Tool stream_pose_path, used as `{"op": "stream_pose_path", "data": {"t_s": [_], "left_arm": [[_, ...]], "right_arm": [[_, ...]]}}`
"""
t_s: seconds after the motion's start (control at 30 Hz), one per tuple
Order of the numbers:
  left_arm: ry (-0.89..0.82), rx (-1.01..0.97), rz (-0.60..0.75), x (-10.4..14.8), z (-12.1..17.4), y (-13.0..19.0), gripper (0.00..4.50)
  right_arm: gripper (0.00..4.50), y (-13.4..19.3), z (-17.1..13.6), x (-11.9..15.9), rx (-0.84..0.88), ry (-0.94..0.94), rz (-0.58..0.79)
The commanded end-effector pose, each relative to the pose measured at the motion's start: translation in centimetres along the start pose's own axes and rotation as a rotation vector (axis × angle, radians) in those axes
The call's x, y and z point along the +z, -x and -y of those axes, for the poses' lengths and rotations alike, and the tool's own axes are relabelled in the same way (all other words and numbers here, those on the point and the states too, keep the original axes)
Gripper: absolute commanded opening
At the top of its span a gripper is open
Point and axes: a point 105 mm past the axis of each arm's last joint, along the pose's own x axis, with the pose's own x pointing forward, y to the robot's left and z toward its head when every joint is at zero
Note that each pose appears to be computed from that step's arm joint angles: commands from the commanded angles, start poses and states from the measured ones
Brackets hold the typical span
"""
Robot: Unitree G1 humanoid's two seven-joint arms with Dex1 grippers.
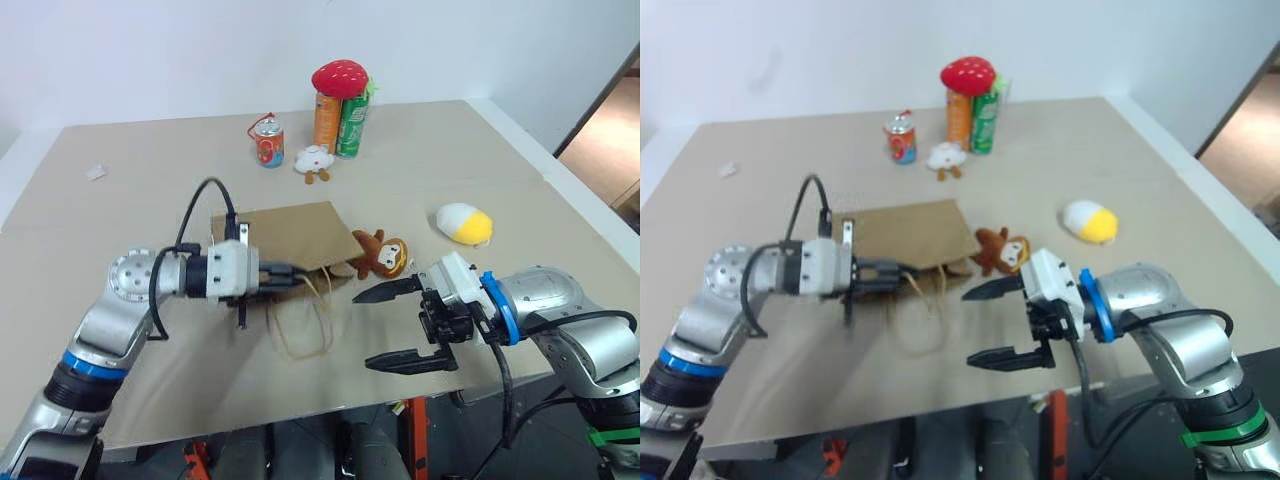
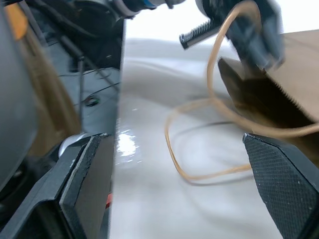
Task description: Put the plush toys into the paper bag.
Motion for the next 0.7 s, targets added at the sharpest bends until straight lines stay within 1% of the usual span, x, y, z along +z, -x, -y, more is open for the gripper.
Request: {"op": "stream_pose_path", "data": {"t_s": [0.03,0.13,0.17,0.2,0.23,0.27,0.3,0.33,0.4,0.43,0.47,0.5,0.7], "left_arm": [[0.025,0.079,0.05,1.0,-1.0,-0.2,0.14],[0.046,0.131,0.066,1.2,-1.2,-0.5,0.14],[0.056,0.158,0.074,1.3,-1.5,-0.6,0.0],[0.072,0.193,0.085,1.5,-1.8,-0.6,0.0],[0.086,0.223,0.096,1.6,-2.2,-0.6,0.0],[0.099,0.254,0.105,1.7,-2.5,-0.6,0.0],[0.111,0.276,0.114,1.8,-2.8,-0.6,0.0],[0.118,0.288,0.118,1.9,-2.9,-0.6,0.0],[0.119,0.307,0.122,2.0,-3.0,-0.5,0.0],[0.125,0.314,0.125,2.0,-3.1,-0.5,0.0],[0.127,0.317,0.126,2.1,-3.1,-0.5,0.0],[0.13,0.32,0.128,2.2,-3.1,-0.5,0.0],[0.145,0.328,0.137,2.3,-3.1,-0.9,0.0]], "right_arm": [[4.5,0.2,1.9,0.4,-0.142,-0.032,0.061],[4.5,-0.3,3.7,0.4,-0.25,-0.071,0.102],[3.88,-0.5,4.4,0.4,-0.291,-0.091,0.115],[3.63,-0.7,4.9,0.4,-0.314,-0.102,0.124],[3.25,-0.9,5.2,0.4,-0.331,-0.107,0.127],[2.54,-1.1,5.5,0.3,-0.343,-0.11,0.122],[2.34,-1.2,5.7,0.3,-0.356,-0.11,0.118],[1.71,-1.3,5.9,0.2,-0.365,-0.11,0.114],[1.13,-1.4,6.1,0.0,-0.376,-0.118,0.11],[0.57,-1.4,6.2,-0.1,-0.381,-0.118,0.107],[0.44,-1.5,6.4,-0.1,-0.388,-0.12,0.107],[0.2,-1.6,6.5,-0.1,-0.393,-0.123,0.11],[0.2,-3.1,7.7,0.1,-0.413,-0.092,0.11]]}}
